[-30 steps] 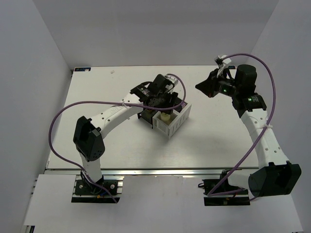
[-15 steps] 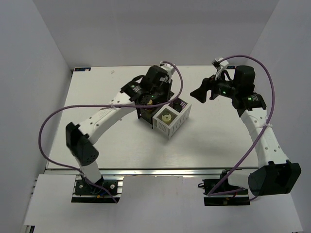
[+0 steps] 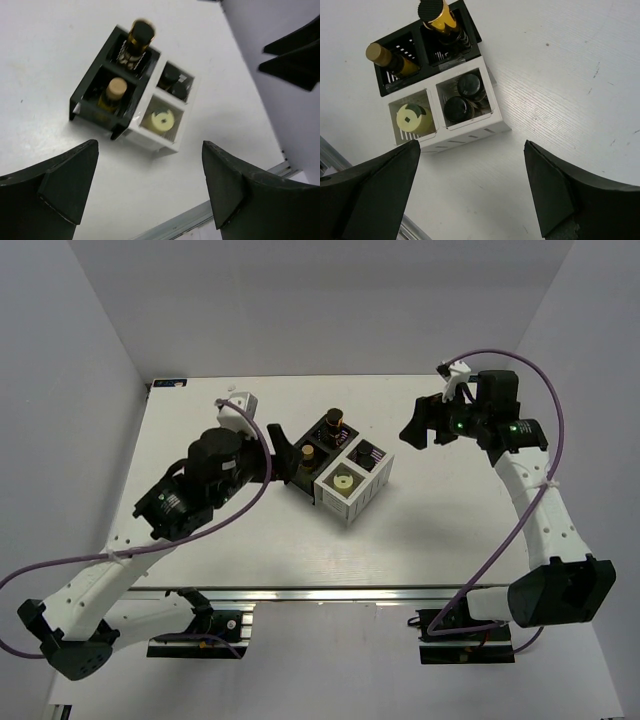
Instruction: Organize the condiment bottles
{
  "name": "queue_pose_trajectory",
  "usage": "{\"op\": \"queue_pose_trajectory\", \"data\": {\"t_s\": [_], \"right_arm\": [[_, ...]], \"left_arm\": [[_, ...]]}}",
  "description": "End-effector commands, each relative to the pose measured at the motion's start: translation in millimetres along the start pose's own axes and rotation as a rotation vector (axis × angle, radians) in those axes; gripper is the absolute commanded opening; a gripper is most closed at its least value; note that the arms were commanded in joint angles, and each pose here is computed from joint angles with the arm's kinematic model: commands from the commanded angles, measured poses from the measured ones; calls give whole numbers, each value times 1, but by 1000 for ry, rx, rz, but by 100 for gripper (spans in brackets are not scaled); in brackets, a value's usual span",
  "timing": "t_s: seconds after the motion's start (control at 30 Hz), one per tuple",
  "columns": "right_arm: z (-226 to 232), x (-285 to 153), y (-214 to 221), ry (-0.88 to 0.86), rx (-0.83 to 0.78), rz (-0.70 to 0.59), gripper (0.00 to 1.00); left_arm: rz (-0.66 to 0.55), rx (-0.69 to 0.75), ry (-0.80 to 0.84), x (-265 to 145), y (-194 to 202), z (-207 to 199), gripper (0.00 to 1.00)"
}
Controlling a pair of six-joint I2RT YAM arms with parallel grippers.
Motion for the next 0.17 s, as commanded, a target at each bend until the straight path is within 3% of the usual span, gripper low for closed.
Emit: {"op": "queue_pose_trajectory", "data": {"t_s": [0.0, 0.13], "right_arm": [[9, -18, -15, 36, -14, -85, 89], [10, -18, -16, 32, -11, -120, 89]], "left_arm": [[25, -51, -67, -4, 22, 10, 94], [15, -56, -72, -10, 27, 14, 96]]}}
Point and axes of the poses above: each gripper's point midway between its finger pads, its own x axis out along the fingers, its own z axis along the line the jaws close on, y = z × x, the point moved 10 cm from there along -x, back along the fingers, and after that the axes turned 11 degrees about x, right-handed, at the moved point
